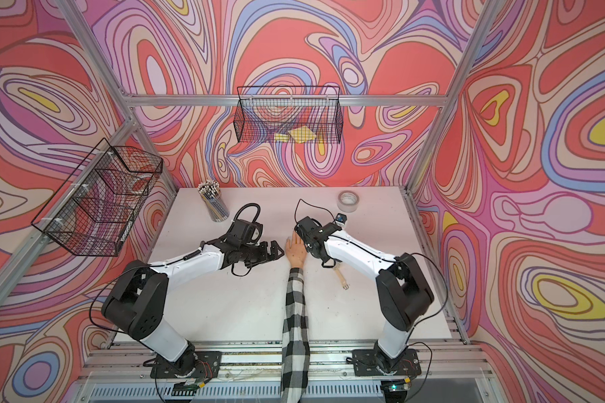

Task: Take off the watch
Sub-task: Place the watch at the center of the board.

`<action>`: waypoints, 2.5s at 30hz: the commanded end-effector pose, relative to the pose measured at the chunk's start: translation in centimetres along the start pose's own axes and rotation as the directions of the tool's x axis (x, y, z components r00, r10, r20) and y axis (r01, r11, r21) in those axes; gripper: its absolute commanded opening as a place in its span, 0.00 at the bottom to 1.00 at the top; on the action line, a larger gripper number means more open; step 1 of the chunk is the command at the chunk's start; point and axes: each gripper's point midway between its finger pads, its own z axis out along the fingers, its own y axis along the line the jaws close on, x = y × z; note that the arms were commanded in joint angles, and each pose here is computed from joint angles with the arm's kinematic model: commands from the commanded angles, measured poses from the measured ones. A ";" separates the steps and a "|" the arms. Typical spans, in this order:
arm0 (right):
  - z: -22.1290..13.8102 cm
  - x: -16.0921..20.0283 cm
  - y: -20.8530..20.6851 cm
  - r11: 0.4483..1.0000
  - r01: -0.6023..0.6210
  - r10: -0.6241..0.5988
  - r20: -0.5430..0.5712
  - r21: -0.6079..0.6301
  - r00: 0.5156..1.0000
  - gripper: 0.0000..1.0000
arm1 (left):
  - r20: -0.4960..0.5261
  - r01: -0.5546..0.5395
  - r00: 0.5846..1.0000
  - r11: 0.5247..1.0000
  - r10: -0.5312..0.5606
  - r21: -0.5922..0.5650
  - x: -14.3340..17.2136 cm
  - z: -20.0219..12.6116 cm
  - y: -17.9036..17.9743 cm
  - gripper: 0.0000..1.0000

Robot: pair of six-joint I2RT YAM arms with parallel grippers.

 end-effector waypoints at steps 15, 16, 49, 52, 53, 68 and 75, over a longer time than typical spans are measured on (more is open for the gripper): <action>3.0 -6.0 11.2 0.973 -0.091 0.098 0.026 -0.212 0.995 0.73 | 0.009 -0.003 1.000 1.000 0.003 -0.030 0.3 -0.4 0.2 0.99; 2.5 -6.9 11.7 0.968 -0.087 0.098 0.038 -0.237 0.994 0.73 | 0.013 -0.005 1.000 0.999 0.006 -0.032 0.2 -0.5 0.1 0.99; 8.6 1.7 -0.2 0.987 0.025 -0.048 -0.142 -0.162 0.989 0.74 | 0.007 -0.027 1.000 0.998 0.027 -0.049 0.4 -0.7 0.3 0.99; 9.1 2.2 -1.0 0.990 0.035 -0.056 -0.152 -0.134 0.987 0.74 | 0.002 -0.025 1.000 0.999 0.026 -0.048 0.4 -0.7 0.4 0.99; 9.2 2.3 -1.3 0.992 0.038 -0.057 -0.153 -0.124 0.987 0.73 | 0.002 -0.026 1.000 0.999 0.026 -0.047 0.4 -0.7 0.3 0.99; 8.6 2.9 -6.5 0.995 -0.033 0.017 -0.173 -0.090 0.985 0.72 | 0.003 -0.028 1.000 0.999 0.028 -0.047 0.5 -0.7 0.4 0.99; 5.9 0.6 -5.4 0.974 -0.094 0.063 -0.151 -0.207 0.987 0.77 | 0.042 -0.074 0.996 0.993 0.078 -0.094 -0.6 -2.0 0.5 0.99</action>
